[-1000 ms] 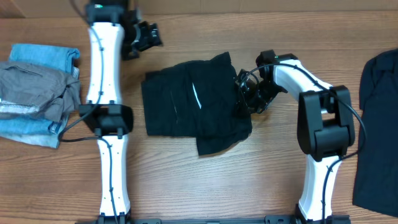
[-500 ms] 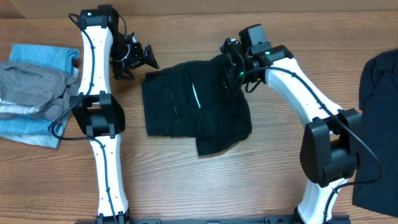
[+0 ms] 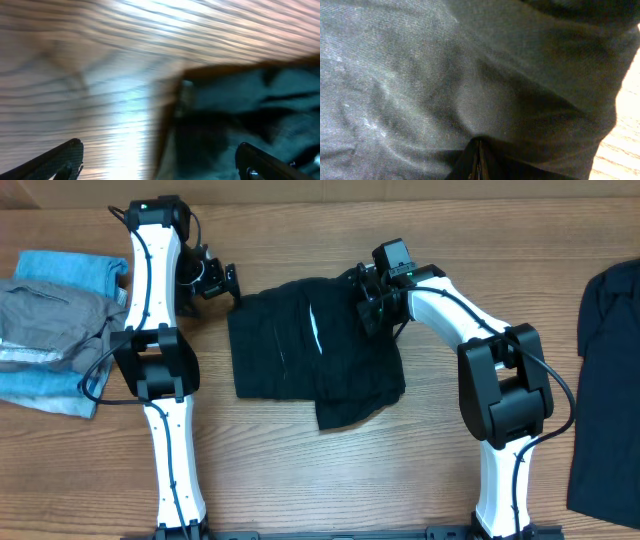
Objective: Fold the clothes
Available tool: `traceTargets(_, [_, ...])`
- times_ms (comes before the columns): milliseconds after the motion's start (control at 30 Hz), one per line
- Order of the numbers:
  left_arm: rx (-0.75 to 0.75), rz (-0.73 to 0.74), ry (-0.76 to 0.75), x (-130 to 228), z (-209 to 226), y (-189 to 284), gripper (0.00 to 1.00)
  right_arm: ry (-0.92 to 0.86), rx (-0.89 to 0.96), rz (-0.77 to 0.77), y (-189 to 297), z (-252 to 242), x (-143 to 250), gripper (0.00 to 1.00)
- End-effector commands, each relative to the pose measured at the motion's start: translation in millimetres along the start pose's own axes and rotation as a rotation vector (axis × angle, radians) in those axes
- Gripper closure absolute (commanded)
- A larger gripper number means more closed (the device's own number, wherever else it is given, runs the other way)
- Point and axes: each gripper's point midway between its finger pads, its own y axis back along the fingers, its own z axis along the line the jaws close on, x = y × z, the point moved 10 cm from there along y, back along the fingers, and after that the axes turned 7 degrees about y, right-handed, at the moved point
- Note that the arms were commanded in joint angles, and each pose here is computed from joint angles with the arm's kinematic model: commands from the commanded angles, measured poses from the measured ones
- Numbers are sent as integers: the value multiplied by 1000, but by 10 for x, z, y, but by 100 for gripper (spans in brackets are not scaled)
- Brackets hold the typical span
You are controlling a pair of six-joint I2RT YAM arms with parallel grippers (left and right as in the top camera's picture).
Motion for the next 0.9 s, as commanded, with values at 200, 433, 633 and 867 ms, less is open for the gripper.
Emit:
traceTargets(200, [-18, -290, -105, 834, -574, 1250, 0, -25, -13, 30, -164, -26, 50, 95])
traceTargets(433, [-352, -156, -14, 1549, -531, 631, 0, -23, -12, 23, -164, -28, 41, 92])
traceTargets(633, [-130, -6, -47, 1382, -289, -300, 0, -23, -30, 19, -164, -15, 36, 90])
traceTargets(867, [102, 0, -129, 1310, 3, -888, 0, -22, -45, 14, -163, -5, 32, 86])
